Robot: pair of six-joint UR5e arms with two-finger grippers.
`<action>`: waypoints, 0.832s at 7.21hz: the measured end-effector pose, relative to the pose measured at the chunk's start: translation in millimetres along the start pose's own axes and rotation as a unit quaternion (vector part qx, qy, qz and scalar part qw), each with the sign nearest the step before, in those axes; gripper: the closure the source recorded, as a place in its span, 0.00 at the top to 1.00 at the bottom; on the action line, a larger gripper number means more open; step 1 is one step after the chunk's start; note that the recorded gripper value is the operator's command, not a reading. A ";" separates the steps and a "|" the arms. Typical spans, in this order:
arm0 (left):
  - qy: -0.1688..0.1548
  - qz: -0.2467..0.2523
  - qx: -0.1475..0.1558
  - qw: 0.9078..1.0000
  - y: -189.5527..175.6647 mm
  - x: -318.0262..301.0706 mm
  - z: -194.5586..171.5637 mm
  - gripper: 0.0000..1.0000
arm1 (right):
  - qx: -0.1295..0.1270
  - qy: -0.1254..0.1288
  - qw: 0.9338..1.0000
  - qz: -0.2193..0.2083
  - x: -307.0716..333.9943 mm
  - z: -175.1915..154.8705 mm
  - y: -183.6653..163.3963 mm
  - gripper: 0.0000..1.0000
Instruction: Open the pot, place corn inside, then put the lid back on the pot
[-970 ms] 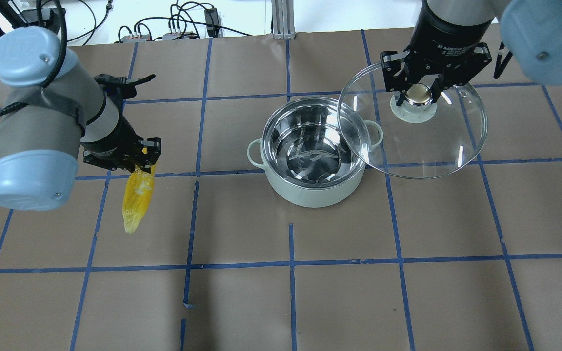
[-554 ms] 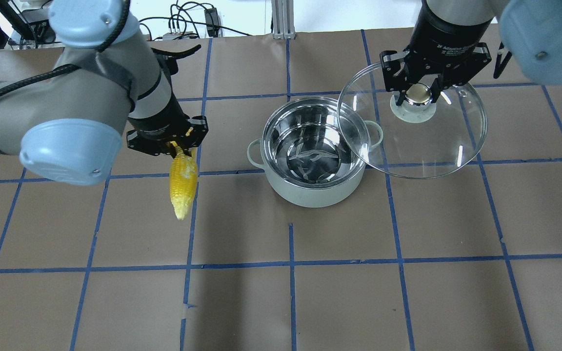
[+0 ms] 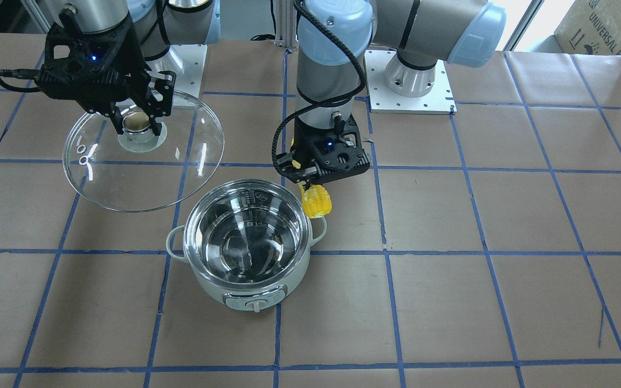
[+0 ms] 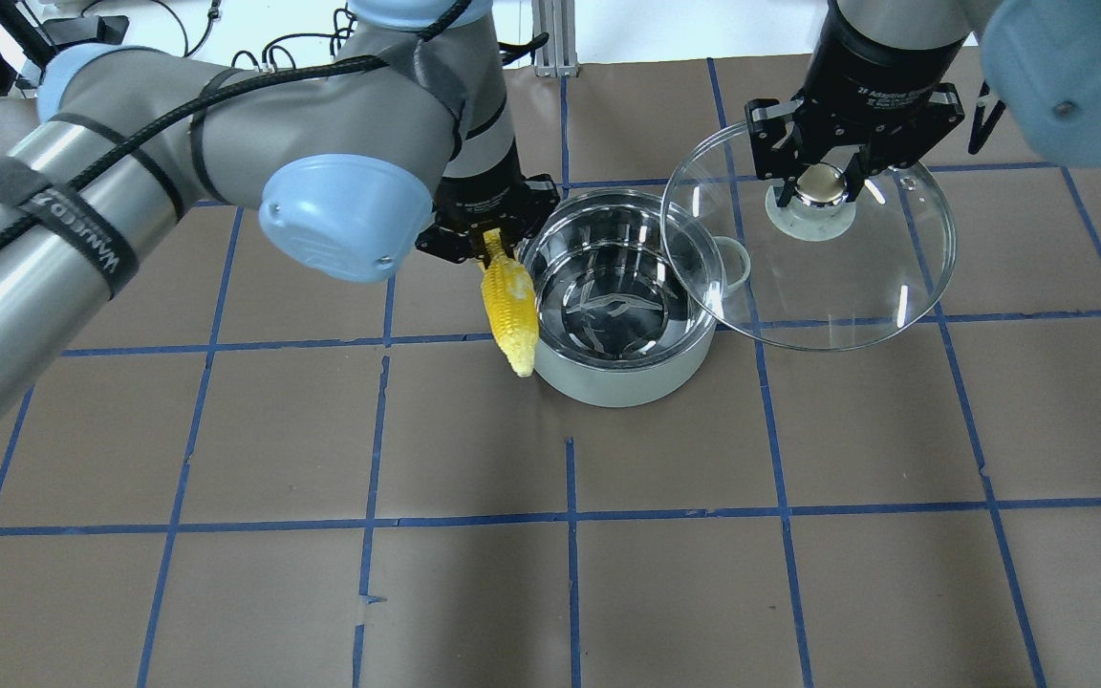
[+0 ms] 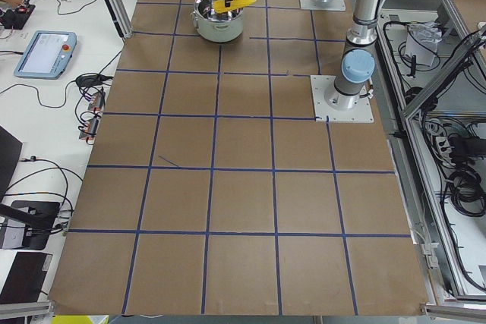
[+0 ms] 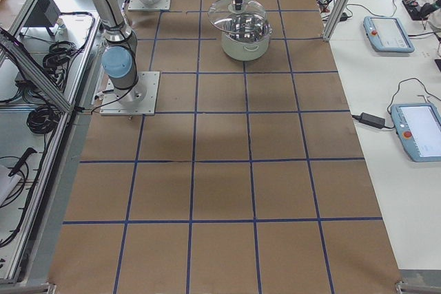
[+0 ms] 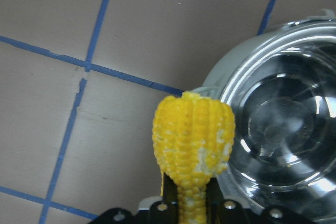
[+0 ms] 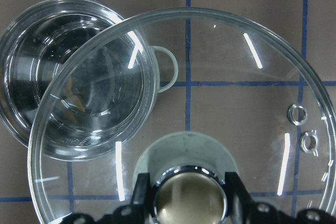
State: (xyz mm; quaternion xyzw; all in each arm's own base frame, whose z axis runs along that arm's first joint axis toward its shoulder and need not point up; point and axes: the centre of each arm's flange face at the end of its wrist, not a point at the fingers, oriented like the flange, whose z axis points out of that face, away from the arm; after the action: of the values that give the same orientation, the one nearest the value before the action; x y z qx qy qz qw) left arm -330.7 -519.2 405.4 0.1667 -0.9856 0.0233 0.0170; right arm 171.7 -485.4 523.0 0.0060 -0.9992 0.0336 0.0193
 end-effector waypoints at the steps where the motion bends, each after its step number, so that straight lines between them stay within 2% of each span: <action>1: 0.012 -0.006 0.001 1.000 -7.6 27.3 0.5 0.01 | -0.001 0.000 1.000 0.001 1.0 0.8 0.7 0.35; 4: 0.020 0.005 0.006 1.000 -22.6 89.0 18.9 0.01 | -0.001 0.000 1.000 0.000 1.0 0.4 1.3 0.35; 6: 0.020 0.014 0.004 1.000 -24.0 104.1 37.1 0.01 | -0.001 0.001 1.000 0.000 0.8 -0.5 1.7 0.35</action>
State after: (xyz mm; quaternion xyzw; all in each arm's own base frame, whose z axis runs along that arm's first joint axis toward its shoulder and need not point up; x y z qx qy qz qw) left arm -422.0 -578.0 373.6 0.1530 -0.9871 0.0305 0.0360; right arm 170.9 -483.7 523.4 0.0059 -0.9992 0.0331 0.0203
